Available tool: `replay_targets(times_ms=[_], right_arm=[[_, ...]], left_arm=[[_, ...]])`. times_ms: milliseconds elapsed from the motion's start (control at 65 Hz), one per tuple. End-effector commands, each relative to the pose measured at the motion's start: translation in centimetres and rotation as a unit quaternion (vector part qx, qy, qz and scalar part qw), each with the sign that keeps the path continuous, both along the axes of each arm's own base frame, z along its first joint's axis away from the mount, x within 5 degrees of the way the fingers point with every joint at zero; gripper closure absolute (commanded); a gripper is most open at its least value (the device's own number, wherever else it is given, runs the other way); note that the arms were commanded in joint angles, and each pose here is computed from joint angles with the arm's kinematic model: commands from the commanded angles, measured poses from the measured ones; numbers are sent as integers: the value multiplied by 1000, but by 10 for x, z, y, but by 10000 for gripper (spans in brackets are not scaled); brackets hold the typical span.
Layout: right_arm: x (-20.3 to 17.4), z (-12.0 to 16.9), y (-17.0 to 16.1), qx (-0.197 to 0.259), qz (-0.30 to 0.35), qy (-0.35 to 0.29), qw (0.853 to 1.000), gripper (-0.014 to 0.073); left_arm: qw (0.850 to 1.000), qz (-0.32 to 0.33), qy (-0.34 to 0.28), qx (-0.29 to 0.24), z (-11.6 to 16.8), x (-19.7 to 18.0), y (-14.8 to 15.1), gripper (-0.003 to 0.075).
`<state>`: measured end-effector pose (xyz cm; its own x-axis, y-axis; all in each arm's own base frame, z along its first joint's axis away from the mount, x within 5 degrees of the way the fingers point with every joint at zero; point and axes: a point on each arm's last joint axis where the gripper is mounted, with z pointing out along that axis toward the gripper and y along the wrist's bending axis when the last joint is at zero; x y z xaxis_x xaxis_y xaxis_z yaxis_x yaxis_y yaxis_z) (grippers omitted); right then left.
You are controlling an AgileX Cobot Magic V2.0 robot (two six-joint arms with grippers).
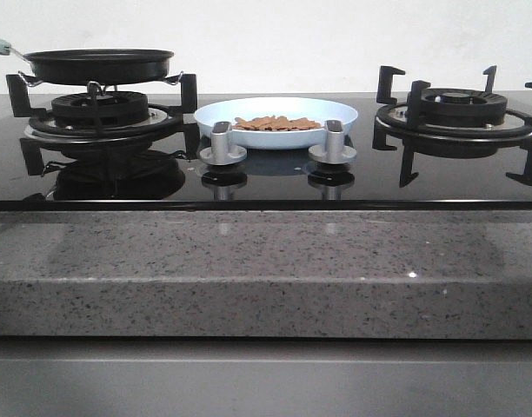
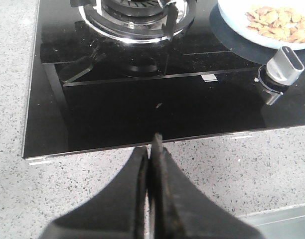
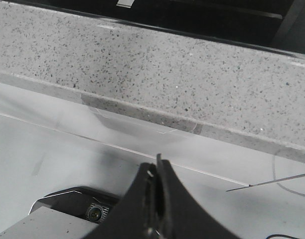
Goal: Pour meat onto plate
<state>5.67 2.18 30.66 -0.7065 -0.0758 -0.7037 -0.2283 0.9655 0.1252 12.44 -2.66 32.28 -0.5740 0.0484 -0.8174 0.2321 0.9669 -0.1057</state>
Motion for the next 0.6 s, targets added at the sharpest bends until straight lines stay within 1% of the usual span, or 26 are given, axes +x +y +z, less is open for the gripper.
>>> replay_targets(times_ms=[0, 323, 431, 585], right_arm=[[4, 11, 1, 8, -2, -34, 999, 709], [4, 11, 1, 8, -2, -34, 999, 709], [4, 11, 1, 8, -2, -34, 999, 709], [4, 11, 1, 8, -2, -34, 999, 709]], left_arm=[[999, 8, -45, -19, 14, 3, -1, 741], [999, 8, -47, -21, 15, 2, -1, 741], [997, 8, -78, -24, 22, -11, 0, 741], [987, 12, -159, -8, 37, -49, 6, 741]])
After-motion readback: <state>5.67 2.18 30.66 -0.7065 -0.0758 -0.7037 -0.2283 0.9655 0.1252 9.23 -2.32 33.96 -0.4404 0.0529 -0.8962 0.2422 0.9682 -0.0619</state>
